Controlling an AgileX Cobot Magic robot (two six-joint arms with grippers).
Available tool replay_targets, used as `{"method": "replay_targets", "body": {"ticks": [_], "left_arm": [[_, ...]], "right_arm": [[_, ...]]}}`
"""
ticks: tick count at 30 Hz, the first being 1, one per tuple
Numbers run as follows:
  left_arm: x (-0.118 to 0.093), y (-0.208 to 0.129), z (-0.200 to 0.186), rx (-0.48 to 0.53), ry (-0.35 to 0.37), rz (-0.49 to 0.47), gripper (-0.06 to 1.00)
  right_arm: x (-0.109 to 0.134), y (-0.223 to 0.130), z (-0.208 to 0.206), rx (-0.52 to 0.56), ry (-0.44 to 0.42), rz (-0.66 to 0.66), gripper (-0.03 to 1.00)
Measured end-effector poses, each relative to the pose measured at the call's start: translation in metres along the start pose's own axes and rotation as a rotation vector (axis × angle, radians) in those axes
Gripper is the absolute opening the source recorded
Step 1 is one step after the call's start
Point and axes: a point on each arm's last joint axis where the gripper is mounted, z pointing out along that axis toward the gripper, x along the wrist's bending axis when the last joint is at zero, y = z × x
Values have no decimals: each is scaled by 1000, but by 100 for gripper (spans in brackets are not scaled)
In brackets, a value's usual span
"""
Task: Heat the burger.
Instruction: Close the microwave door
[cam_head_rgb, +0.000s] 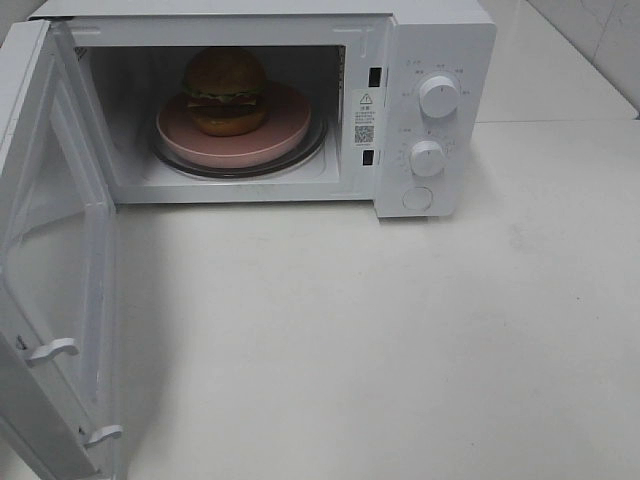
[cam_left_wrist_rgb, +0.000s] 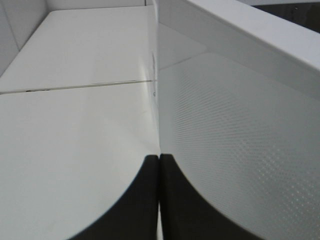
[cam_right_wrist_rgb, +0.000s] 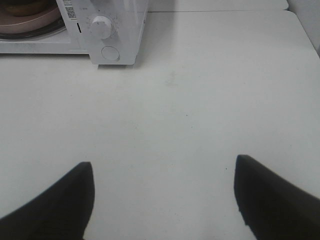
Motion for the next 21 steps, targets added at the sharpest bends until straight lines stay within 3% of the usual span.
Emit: {"method": "replay_targets", "body": {"ticks": [5,11,16,21], "left_arm": [[-7,-3,13,-27,-57,49,0],[-14,-10,25,-15,-127,4,0],[-27,-15,37,-62,-271,18,0],[-32,-19,49,-40,-325,-9,0]], "right_arm": [[0,0,0,0,0,0,75],[0,0,0,0,0,0,75],[0,0,0,0,0,0,75],[0,0,0,0,0,0,75]]}}
